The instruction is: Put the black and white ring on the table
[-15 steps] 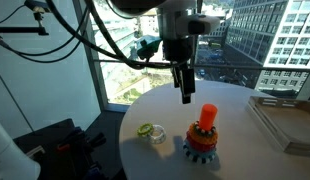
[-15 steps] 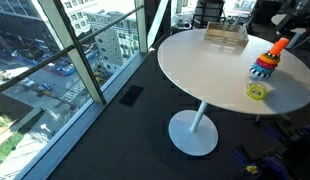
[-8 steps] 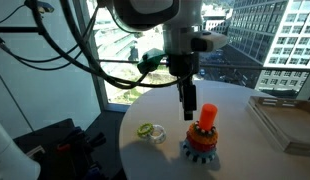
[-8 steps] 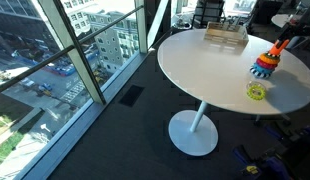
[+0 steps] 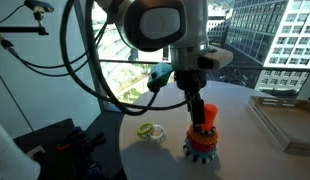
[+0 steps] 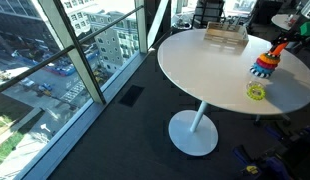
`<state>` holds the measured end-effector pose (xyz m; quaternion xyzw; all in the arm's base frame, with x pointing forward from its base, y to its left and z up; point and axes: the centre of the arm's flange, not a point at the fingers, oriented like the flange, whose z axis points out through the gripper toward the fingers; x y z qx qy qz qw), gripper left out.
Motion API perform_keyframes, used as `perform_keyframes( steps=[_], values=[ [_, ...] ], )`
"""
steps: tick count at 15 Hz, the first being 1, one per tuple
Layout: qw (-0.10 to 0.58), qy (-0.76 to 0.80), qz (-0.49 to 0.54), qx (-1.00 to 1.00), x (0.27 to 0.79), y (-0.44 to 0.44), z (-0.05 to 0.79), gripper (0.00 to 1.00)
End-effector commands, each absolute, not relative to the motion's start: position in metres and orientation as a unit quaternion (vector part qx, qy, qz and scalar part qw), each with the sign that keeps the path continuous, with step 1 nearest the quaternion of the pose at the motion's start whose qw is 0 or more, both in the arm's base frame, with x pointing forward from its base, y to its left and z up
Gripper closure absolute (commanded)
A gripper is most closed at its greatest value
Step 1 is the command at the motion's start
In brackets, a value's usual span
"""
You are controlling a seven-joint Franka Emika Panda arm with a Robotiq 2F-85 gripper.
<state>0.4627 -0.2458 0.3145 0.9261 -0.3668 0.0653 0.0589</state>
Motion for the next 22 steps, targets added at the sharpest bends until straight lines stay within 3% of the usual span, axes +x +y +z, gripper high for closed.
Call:
perform_keyframes(
  steps=[1, 15, 16, 21, 22],
  values=[
    [0.071, -0.377, 0.081, 0.92, 0.479, -0.255, 0.305, 0.0],
    [0.058, -0.381, 0.093, 0.918, 0.495, -0.261, 0.284, 0.01],
    [0.058, -0.382, 0.093, 0.918, 0.496, -0.261, 0.283, 0.19],
    [0.059, -0.383, 0.092, 0.917, 0.496, -0.26, 0.282, 0.56],
    [0.059, -0.383, 0.094, 0.917, 0.496, -0.26, 0.284, 0.59]
  ],
)
